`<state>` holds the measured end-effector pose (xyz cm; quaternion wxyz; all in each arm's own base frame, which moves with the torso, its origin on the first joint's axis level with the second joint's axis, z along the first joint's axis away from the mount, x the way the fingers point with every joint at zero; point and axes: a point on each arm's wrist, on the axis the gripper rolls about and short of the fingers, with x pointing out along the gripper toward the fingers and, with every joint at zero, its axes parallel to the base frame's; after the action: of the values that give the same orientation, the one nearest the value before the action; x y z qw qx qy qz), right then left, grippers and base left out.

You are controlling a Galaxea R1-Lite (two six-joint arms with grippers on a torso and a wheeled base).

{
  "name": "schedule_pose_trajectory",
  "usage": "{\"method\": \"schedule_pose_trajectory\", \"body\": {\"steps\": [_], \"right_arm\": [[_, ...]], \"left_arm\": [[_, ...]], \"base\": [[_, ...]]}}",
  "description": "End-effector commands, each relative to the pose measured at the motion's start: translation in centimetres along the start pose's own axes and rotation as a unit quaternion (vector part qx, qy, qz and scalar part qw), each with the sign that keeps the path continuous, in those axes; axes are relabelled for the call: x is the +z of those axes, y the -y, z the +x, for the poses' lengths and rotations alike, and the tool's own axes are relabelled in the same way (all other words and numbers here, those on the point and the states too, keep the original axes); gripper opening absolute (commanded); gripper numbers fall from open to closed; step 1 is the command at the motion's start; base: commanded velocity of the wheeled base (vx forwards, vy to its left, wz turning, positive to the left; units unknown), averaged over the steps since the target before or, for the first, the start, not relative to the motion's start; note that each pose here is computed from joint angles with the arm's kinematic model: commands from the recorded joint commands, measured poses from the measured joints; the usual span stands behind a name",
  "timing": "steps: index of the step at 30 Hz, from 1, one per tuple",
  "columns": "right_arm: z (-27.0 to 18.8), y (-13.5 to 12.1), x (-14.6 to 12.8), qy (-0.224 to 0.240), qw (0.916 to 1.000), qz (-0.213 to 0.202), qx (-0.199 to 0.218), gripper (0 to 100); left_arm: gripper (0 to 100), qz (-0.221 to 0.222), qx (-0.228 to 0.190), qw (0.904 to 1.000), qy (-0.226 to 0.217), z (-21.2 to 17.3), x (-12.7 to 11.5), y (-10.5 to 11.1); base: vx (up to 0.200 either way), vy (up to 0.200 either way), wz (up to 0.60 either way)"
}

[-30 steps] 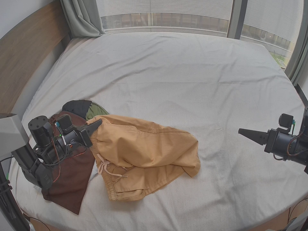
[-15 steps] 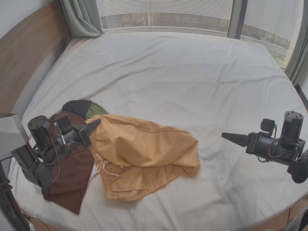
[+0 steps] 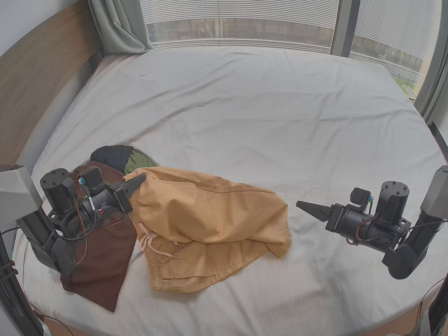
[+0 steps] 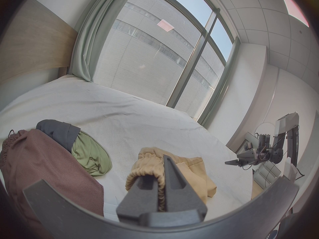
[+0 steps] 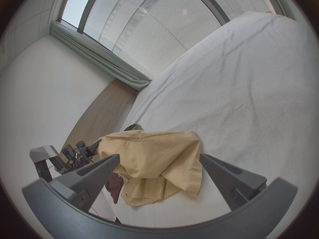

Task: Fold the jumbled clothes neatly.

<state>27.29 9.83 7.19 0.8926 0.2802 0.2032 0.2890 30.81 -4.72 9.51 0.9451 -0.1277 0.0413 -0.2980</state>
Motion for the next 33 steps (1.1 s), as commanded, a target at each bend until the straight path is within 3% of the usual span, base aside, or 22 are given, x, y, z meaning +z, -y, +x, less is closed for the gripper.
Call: {"method": "schedule_pose_trajectory", "body": {"steps": [1,16,22,33], "right_arm": [[1.9,2.5,-3.2,-0.04,0.9984,0.027,-0.03,100],[3.5,4.1,-5.7,-0.067,0.9964,0.039,-0.035,100],[4.3,3.8,-6.3,-0.072,0.9939,0.079,-0.029,100],[4.7,3.2,-6.6,-0.077,0.991,0.107,-0.021,100]], "left_arm": [[0,-0.001,-0.001,1.0,-0.003,0.0,-0.2,0.0],[0,-0.003,0.0,1.0,-0.006,0.0,-0.3,-0.1],[0,-0.003,0.0,1.0,-0.005,0.0,-0.3,-0.1],[0,-0.001,-0.001,1.0,-0.003,0.1,-0.2,-0.1]], "base": [[0.0,0.0,0.0],[0.0,0.0,0.0],[0.0,0.0,0.0],[0.0,0.0,0.0]]}}
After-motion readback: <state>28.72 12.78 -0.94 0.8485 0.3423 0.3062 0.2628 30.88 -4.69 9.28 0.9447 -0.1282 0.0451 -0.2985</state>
